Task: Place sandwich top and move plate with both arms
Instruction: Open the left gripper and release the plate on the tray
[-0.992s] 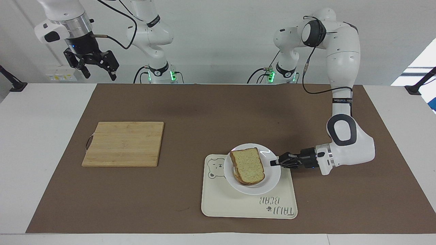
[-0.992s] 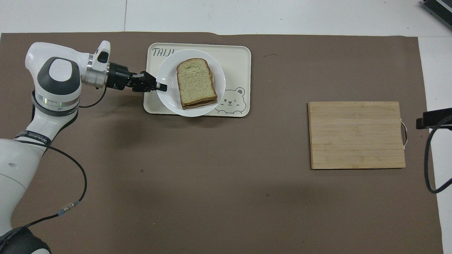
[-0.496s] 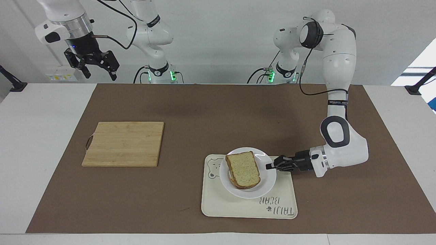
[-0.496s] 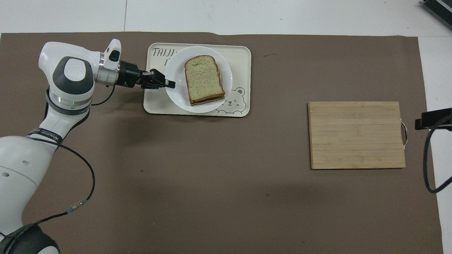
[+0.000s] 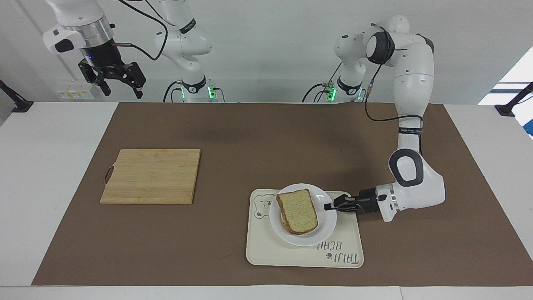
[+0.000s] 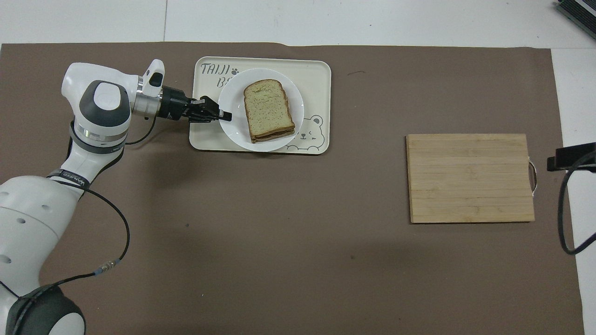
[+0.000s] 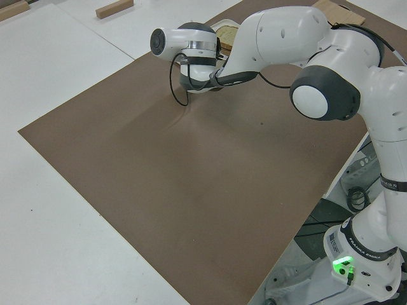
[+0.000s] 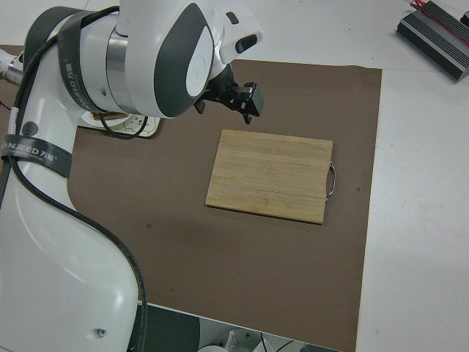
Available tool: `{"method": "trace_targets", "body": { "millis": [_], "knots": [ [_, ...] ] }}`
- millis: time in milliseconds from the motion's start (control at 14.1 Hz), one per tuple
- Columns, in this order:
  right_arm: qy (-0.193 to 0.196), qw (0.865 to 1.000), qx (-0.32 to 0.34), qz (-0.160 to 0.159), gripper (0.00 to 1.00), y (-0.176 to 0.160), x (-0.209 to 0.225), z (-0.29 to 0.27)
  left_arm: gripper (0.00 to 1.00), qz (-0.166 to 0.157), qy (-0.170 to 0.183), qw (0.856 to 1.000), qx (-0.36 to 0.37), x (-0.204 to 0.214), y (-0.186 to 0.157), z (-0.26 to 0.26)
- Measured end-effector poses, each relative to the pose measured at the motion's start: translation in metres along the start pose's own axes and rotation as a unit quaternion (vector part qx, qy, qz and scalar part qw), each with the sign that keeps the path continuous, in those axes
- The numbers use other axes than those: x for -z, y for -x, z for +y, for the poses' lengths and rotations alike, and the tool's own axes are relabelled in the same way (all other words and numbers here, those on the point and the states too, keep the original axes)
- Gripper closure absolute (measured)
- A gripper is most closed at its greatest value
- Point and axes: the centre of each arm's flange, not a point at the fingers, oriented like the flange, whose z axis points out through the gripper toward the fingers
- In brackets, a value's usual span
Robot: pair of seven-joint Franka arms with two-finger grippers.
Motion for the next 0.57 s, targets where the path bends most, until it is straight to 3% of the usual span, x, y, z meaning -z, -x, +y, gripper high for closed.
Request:
{"method": "trace_targets", "body": {
  "millis": [567],
  "knots": [
    [0.000, 1.000, 0.000, 0.000, 0.00, 0.0000, 0.0000, 0.0000, 0.96, 0.000, 0.004, 1.000, -0.002, 0.0006, -0.0049, -0.0027]
  ]
}}
